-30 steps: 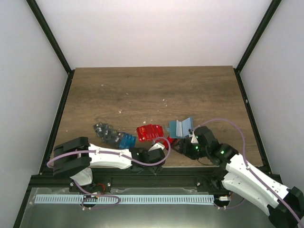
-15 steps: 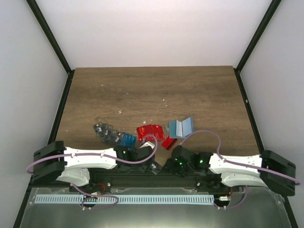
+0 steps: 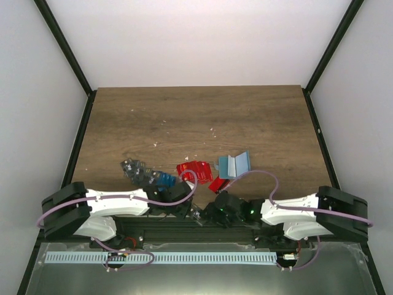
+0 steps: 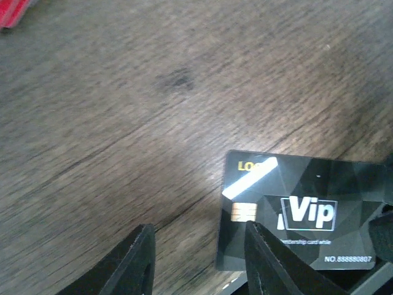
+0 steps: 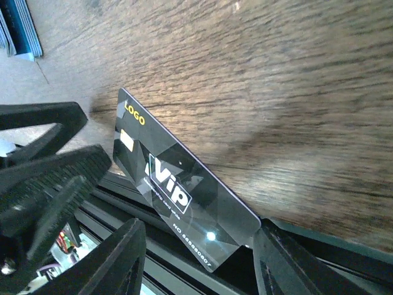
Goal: Put the credit cards into the card holder
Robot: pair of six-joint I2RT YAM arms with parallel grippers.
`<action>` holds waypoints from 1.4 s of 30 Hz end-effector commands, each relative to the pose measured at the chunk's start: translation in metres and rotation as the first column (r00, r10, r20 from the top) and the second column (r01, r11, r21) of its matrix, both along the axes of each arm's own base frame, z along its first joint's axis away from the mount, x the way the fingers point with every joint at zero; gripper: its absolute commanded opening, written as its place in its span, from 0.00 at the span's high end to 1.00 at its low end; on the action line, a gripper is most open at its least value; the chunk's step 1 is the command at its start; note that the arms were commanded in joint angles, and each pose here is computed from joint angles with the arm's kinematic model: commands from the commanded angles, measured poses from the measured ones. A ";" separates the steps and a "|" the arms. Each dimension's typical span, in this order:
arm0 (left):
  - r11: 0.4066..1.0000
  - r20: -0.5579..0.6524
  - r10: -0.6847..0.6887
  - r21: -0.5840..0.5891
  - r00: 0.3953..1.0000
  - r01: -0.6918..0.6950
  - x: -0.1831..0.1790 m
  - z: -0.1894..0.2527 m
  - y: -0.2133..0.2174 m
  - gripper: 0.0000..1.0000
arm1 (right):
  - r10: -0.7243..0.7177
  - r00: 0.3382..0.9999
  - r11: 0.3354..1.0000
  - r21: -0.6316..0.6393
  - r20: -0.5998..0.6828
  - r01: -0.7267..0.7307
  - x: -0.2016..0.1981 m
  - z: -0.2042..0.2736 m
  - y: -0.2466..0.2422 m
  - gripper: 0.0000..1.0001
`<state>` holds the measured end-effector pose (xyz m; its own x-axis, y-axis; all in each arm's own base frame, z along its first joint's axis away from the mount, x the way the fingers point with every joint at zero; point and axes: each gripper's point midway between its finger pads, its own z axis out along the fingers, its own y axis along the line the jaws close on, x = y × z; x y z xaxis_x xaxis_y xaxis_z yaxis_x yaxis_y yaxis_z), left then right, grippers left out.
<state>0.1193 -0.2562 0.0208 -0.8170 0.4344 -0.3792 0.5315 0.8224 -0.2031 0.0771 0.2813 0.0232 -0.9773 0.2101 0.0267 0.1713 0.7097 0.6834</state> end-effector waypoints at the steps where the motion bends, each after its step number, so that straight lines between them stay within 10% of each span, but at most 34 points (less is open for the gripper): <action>1: 0.997 -0.038 -0.057 -0.057 0.998 0.054 -0.008 -0.006 -0.013 0.59 | -0.054 0.999 0.998 0.030 0.005 0.053 0.005 -0.002 0.003 0.51; 11: 0.995 -0.090 -0.092 -0.051 0.992 0.087 -0.018 -0.022 -0.014 0.66 | -0.069 0.997 0.994 0.084 0.023 0.066 0.008 -0.004 0.005 0.60; 25: 0.989 -0.088 -0.091 -0.124 0.992 0.080 -0.017 -0.004 -0.026 0.69 | -0.062 0.996 0.986 0.157 0.067 0.050 0.011 0.010 0.009 0.99; 42: 0.853 0.166 0.223 -0.510 0.961 -0.110 0.071 0.202 -0.032 0.41 | -0.322 0.846 0.928 0.317 0.426 0.194 0.091 0.157 -0.036 0.99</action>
